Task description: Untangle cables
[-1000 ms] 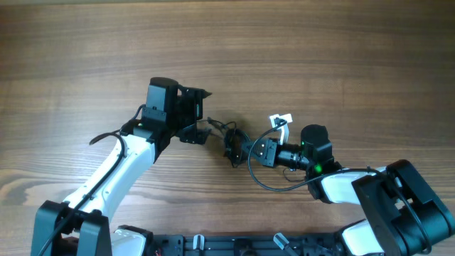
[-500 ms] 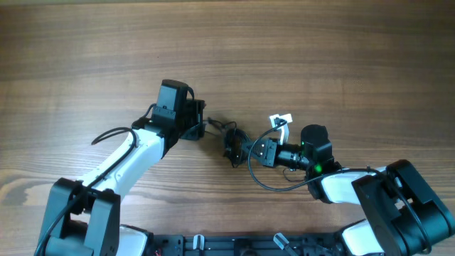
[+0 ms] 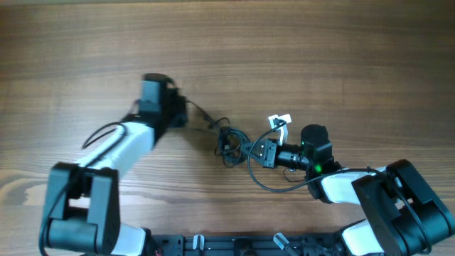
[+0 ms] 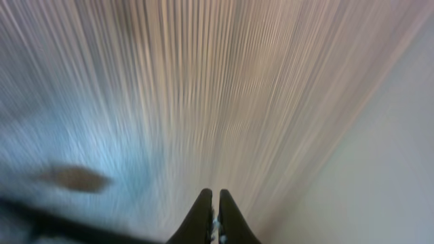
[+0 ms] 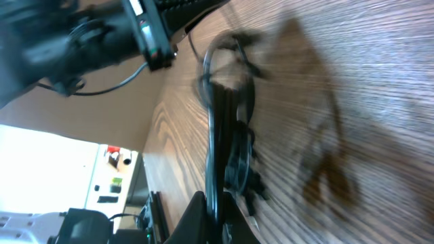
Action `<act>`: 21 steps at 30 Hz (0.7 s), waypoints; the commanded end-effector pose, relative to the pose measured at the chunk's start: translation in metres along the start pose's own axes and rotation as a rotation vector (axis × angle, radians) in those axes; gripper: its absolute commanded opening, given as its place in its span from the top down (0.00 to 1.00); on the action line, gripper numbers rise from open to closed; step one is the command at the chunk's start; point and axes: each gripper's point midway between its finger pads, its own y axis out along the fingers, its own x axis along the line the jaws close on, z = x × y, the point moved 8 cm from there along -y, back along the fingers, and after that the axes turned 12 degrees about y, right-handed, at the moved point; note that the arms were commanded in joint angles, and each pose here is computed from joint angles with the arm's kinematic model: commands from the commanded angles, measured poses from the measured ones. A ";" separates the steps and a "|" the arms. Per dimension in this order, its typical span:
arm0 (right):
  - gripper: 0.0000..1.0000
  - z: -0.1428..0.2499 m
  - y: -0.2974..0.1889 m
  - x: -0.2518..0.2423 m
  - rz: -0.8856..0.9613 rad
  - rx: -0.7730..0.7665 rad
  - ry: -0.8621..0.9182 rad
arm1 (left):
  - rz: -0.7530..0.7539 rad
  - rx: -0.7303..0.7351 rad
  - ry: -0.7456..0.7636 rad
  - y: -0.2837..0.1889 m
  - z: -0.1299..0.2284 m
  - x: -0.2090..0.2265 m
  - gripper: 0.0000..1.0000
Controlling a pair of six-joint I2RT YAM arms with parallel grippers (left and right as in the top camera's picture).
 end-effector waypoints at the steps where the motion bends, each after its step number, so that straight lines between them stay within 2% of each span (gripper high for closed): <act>1: 0.96 0.007 0.000 0.003 -0.051 0.078 -0.048 | 0.037 -0.039 -0.238 -0.014 -0.070 -0.001 0.96; 4: 0.96 0.008 -0.002 0.017 -0.137 0.113 -0.121 | 0.066 0.013 -0.261 -0.027 -0.101 0.003 0.96; 8: 0.96 0.007 -0.008 0.048 -0.312 0.153 -0.274 | 0.065 0.028 -0.165 -0.027 -0.100 0.003 0.96; 11: 0.96 -0.002 -0.006 0.046 -0.271 0.055 -0.248 | 0.090 0.164 -0.016 -0.022 -0.072 -0.004 0.96; 14: 0.96 -0.002 -0.002 0.053 -0.295 0.078 -0.274 | 0.232 0.393 0.268 -0.018 -0.010 -0.027 0.96; 16: 0.96 0.007 0.007 0.060 -0.317 0.128 -0.288 | 0.358 0.476 0.426 -0.019 0.038 -0.045 0.96; 18: 0.96 0.020 0.017 0.067 -0.337 0.186 -0.299 | 0.436 0.451 0.504 -0.019 0.068 -0.055 0.96; 21: 0.96 0.026 0.024 0.063 -0.305 0.215 -0.289 | 0.461 0.403 0.493 -0.019 0.075 -0.059 0.96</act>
